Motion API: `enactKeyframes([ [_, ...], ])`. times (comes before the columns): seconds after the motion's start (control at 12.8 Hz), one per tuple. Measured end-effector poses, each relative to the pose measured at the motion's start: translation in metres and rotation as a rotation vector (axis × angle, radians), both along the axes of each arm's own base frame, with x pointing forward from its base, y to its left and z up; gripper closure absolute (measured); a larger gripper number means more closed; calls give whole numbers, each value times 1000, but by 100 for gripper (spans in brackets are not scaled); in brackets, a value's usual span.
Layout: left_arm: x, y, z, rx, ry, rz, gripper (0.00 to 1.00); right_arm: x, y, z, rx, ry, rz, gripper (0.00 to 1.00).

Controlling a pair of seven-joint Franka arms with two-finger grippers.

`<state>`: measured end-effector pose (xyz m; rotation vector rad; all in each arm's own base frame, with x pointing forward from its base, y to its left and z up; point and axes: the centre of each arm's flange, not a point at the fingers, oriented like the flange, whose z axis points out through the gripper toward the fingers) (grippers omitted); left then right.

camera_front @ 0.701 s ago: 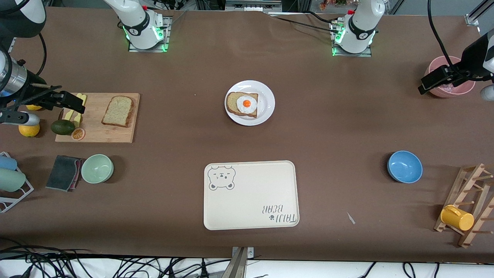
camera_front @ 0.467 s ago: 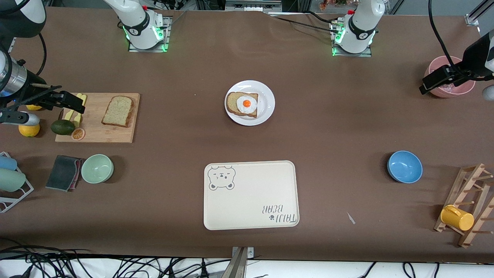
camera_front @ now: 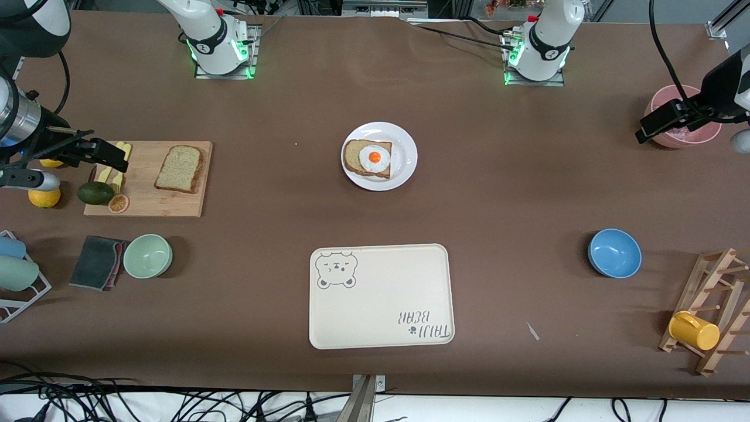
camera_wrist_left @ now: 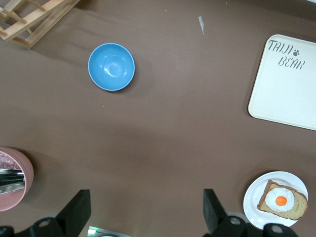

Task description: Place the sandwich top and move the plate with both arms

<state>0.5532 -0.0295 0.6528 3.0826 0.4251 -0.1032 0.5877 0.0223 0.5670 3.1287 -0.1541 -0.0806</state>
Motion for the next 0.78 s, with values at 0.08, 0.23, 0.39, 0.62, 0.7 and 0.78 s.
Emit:
enactKeyframes([
  [0.08,0,-1,0,0,1,0,0,0,1,0,0,0,1,0],
  [0.23,0,-1,0,1,1,8,0,0,1,0,-1,1,2,0],
  [0.39,0,-1,0,1,1,18,0,0,2,0,-1,1,3,0],
  [0.62,-1,-13,-1,2,3,21,0,0,3,-2,-2,4,5,0],
  [0.7,-1,-17,-1,2,4,19,0,-1,3,-3,-6,7,8,0],
  [0.78,-1,-19,-1,2,4,18,0,-1,5,-4,-14,9,14,0],
])
